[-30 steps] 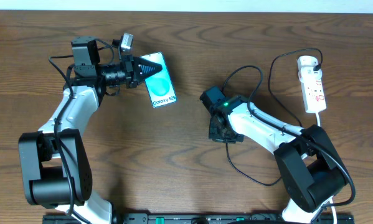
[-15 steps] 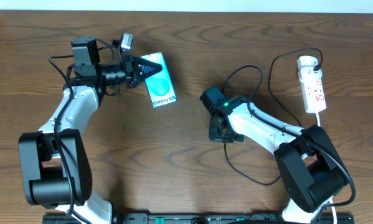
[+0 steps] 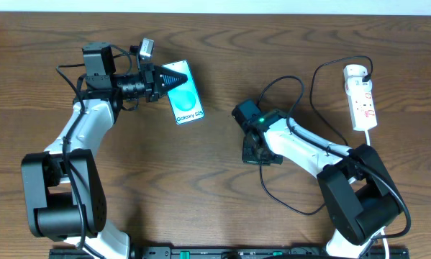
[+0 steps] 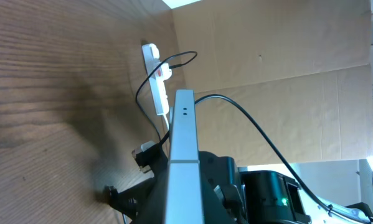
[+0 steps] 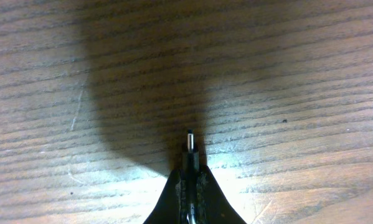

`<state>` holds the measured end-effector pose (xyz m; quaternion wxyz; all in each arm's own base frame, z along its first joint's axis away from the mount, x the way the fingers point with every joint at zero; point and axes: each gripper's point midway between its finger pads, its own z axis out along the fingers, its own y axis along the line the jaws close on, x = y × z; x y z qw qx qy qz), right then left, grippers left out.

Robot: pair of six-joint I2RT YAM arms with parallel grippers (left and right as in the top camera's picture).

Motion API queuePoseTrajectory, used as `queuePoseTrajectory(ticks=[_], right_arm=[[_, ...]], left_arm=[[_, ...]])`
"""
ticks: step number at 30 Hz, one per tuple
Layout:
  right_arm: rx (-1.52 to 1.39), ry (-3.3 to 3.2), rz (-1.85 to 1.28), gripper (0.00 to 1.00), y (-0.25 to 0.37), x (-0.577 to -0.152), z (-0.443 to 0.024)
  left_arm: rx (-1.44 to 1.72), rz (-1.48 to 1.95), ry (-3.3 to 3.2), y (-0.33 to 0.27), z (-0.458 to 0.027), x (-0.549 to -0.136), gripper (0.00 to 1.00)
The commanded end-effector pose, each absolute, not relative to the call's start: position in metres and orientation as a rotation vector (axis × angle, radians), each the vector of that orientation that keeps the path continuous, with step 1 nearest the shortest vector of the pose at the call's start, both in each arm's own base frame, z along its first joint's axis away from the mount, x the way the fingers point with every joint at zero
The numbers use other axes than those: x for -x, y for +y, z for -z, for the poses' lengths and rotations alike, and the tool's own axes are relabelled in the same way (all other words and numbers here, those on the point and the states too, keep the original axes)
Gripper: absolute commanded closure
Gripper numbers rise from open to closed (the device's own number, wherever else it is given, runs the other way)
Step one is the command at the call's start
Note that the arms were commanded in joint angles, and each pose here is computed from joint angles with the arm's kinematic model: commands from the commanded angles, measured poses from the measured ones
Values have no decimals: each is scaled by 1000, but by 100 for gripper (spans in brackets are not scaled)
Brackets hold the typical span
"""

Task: Plug charger to phone and switch on socket
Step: 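Close the right gripper on the USB-C plug, then lift the plug with the right gripper toward the phone's bottom end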

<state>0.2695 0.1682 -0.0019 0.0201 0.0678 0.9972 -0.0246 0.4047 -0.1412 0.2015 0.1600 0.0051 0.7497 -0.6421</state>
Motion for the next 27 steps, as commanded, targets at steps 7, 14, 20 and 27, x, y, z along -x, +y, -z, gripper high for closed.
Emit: queuePoseTrajectory(ticks=[7, 14, 20, 27], right_arm=[[14, 3013, -180, 99, 204, -300, -61], [301, 2957, -489, 99, 241, -296, -105], [502, 2901, -788, 99, 259, -282, -129], [737, 2765, -1083, 99, 275, -271, -149]], left_arm=[[-48, 1854, 2123, -139, -203, -403, 93], [-20, 1848, 2107, -126, -204, -406, 93], [-2, 1853, 2093, -116, -206, -406, 93], [-23, 1871, 2077, -115, -211, -406, 93]])
